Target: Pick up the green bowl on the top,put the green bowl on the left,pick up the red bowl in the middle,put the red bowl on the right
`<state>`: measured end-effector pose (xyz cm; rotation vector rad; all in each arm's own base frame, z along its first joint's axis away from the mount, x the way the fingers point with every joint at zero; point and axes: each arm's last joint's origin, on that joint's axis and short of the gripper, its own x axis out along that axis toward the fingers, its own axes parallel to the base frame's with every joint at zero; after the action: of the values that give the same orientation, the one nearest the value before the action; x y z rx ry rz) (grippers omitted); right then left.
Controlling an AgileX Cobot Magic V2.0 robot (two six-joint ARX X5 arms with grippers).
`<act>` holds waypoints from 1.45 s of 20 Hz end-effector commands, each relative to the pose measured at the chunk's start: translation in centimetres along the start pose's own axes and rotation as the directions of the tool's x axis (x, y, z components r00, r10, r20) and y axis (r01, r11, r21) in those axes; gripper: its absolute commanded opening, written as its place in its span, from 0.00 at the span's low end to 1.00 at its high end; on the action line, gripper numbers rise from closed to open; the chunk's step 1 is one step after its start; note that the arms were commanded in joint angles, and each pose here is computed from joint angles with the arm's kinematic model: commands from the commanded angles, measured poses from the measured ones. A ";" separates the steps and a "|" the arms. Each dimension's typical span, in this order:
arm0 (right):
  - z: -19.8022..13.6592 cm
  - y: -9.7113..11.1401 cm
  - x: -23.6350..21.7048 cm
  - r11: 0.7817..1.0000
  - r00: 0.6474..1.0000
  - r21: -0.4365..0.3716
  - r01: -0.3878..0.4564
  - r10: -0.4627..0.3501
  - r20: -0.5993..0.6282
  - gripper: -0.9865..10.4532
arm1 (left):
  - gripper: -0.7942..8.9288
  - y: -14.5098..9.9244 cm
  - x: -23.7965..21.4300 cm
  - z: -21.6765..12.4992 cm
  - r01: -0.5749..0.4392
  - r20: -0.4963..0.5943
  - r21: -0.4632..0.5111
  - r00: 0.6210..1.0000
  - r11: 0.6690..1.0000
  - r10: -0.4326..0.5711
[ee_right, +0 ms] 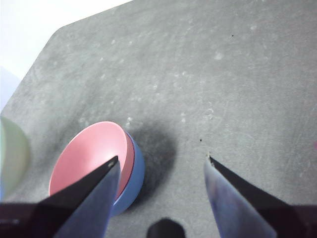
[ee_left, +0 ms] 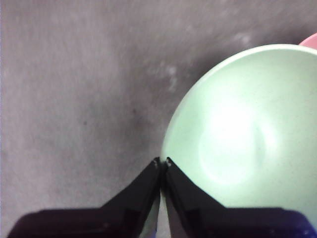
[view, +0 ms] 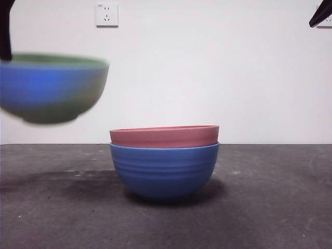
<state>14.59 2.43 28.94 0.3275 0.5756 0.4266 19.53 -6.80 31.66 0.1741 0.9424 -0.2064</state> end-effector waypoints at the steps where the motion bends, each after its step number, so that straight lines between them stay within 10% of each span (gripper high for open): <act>1: 0.1 0.1 0.0 1.000 1.000 -0.012 -0.003 0.003 0.008 0.33 | 0.07 0.4 2.0 -0.8 0.002 -0.008 -0.031 1.000 1.000 -0.002; 25: 0.1 0.1 0.0 1.000 1.000 -0.012 -0.005 0.005 0.007 0.33 | 0.08 1.6 12.0 -1.0 0.057 -0.147 -0.106 0.987 0.993 -0.072; 29: 0.2 0.1 0.0 1.000 1.000 -0.015 -0.007 0.007 0.007 0.34 | 0.47 1.6 11.9 -1.1 0.054 -0.160 -0.106 0.985 0.993 -0.070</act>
<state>14.63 2.45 28.92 0.3251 0.5763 0.4287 25.87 -6.23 21.70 0.0705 1.1113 -0.2008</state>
